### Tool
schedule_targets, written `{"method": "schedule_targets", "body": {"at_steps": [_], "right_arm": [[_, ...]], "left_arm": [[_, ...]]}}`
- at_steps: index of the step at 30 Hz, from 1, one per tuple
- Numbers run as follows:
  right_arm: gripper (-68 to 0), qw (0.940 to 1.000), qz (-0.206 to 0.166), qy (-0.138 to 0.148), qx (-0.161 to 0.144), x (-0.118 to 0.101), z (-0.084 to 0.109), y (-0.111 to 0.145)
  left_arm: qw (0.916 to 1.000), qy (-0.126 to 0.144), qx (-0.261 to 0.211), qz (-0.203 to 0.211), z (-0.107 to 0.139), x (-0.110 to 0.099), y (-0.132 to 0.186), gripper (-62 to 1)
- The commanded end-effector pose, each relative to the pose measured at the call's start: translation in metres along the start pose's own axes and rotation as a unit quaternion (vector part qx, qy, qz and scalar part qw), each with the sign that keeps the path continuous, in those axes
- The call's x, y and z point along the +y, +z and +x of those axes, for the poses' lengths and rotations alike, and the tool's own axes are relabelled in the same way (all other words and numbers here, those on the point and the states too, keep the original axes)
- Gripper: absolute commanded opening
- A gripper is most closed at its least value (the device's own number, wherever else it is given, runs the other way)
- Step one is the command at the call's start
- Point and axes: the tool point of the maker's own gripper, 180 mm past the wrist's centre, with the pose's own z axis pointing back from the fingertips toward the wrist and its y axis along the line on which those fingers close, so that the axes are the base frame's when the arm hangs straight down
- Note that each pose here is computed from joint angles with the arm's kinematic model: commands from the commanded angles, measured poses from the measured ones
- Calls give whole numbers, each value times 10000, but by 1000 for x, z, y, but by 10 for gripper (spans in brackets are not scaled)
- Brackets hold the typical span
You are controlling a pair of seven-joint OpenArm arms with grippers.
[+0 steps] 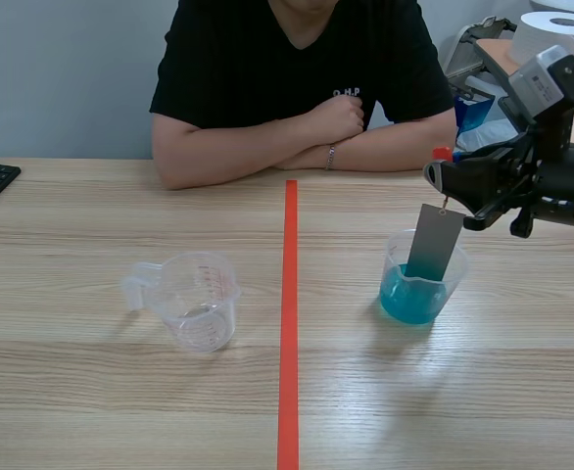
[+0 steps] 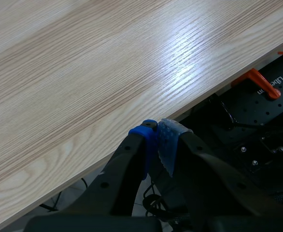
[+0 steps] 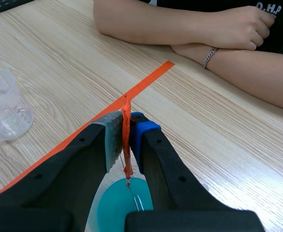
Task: Do the redox reaction experiment.
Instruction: 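Hold the plate still in the solution, then raise the plate and point at it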
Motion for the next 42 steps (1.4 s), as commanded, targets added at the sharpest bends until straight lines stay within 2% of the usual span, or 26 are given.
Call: {"method": "schedule_targets", "body": {"at_steps": [1,22,42], "right_arm": [[-660,9997,-7,194,-139,-8,19,5],[-660,9979,303,236,-522,2,90,27],[-660,9961,486,323,-666,15,137,49]], "left_arm": [[9999,-48,-154,32,7,4,-1,-569],[9999,-56,-157,42,7,4,-1,-569],[9998,-65,-173,50,8,5,-2,-569]]}}
